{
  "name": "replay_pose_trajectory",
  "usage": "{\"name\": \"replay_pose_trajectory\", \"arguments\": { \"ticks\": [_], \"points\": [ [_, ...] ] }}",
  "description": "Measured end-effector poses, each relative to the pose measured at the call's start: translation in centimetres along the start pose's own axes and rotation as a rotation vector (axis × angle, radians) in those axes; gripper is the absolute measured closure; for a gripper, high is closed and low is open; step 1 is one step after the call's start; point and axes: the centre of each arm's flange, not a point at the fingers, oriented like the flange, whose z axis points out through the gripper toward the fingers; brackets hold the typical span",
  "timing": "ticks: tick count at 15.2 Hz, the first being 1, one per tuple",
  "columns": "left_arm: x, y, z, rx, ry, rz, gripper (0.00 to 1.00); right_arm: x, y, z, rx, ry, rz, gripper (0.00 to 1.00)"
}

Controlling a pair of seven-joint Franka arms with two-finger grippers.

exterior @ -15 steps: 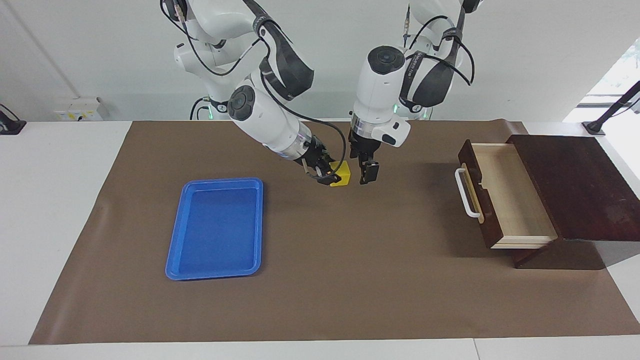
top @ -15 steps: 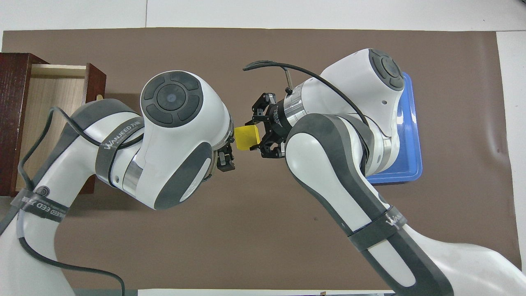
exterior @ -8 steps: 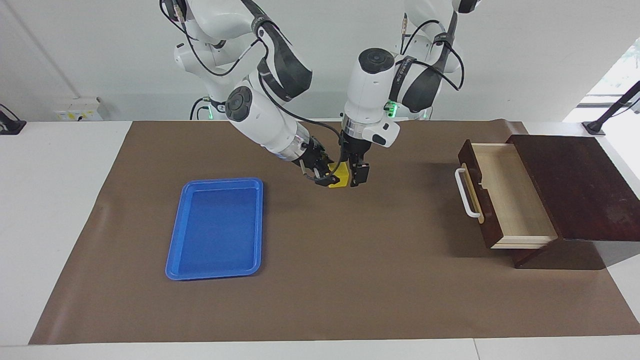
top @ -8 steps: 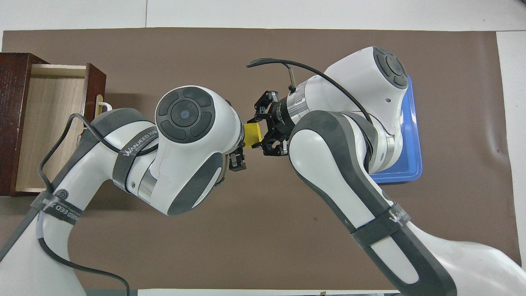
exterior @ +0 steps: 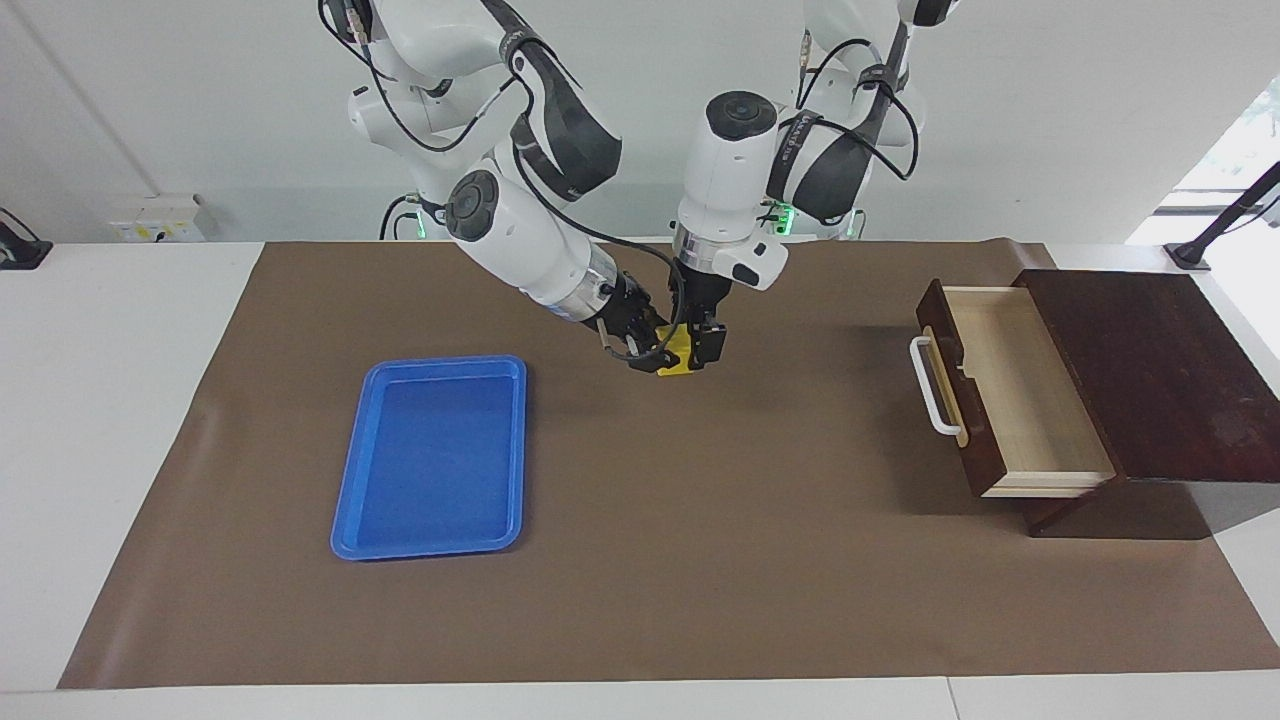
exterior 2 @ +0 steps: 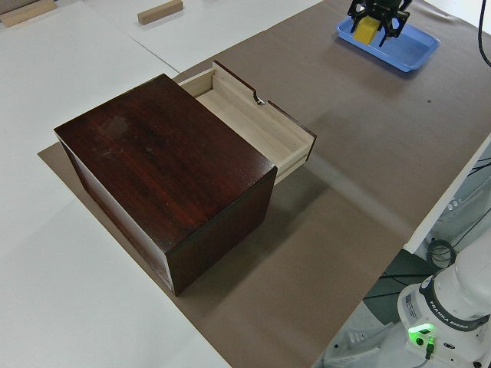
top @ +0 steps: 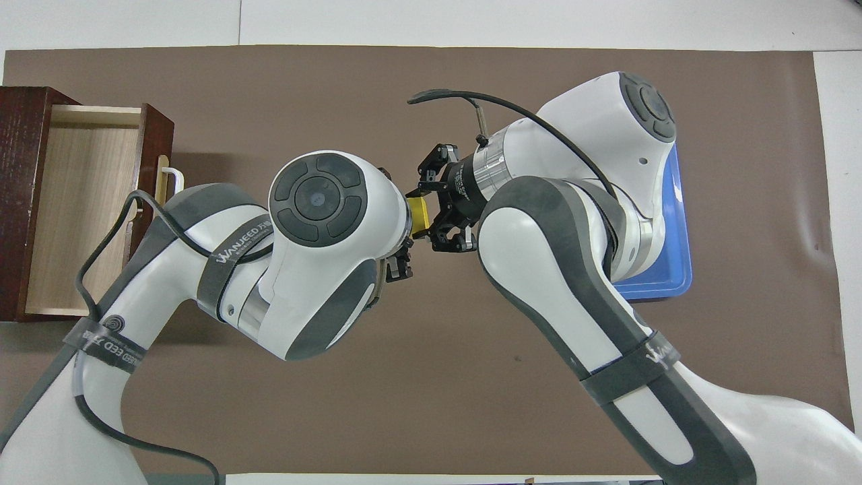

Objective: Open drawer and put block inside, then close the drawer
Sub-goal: 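Pass the yellow block from the right gripper to the left gripper, then carry the block into the drawer with the left gripper while the right withdraws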

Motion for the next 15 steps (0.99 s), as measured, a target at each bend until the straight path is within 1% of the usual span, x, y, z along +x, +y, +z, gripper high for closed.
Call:
{"name": "replay_pose_trajectory", "arguments": {
  "ticks": [1, 2, 7, 8, 9, 10, 11, 12, 13, 14, 15],
  "points": [
    [0.1, 0.2, -0.1, -0.007, -0.006, -0.003, 0.36, 0.0, 0.1, 0.1, -0.007, 0.0, 0.0, 0.44],
    [0.1, 0.3, -0.1, -0.008, -0.007, -0.001, 0.44, 0.0, 0.1, 0.1, -0.007, 0.0, -0.005, 0.44],
    [0.1, 0.3, -0.1, -0.009, -0.008, -0.001, 0.44, 0.0, 0.1, 0.1, -0.007, 0.0, -0.004, 0.44],
    [0.1, 0.2, -0.1, -0.008, -0.007, 0.001, 0.44, 0.0, 0.0, 0.0, -0.005, 0.0, 0.007, 0.4],
    [0.1, 0.2, 0.0, -0.005, -0.005, 0.002, 0.44, 0.0, -0.1, -0.3, 0.001, -0.001, 0.019, 0.31],
    [0.1, 0.1, 0.1, -0.001, -0.001, 0.002, 0.44, 0.0, -0.2, -0.5, 0.005, -0.002, 0.024, 0.19],
    [0.3, 0.2, 0.1, 0.004, 0.005, 0.007, 0.44, 0.2, -0.3, -0.8, 0.009, -0.003, 0.027, 0.13],
    [0.7, 0.5, 0.0, 0.011, 0.017, 0.019, 0.44, 0.3, -0.4, -0.9, 0.012, -0.003, 0.03, 0.03],
    [1.6, 1.1, -0.5, 0.024, 0.034, 0.036, 0.44, 0.4, -0.4, -1.0, 0.013, -0.003, 0.031, 0.0],
    [3.0, 2.2, -1.5, 0.036, 0.05, 0.057, 0.44, 0.4, -0.5, -1.0, 0.014, -0.003, 0.031, 0.0],
    [5.2, 3.7, -2.9, 0.042, 0.061, 0.074, 0.44, 0.4, -0.5, -1.1, 0.014, -0.003, 0.031, 0.0]
  ]
}}
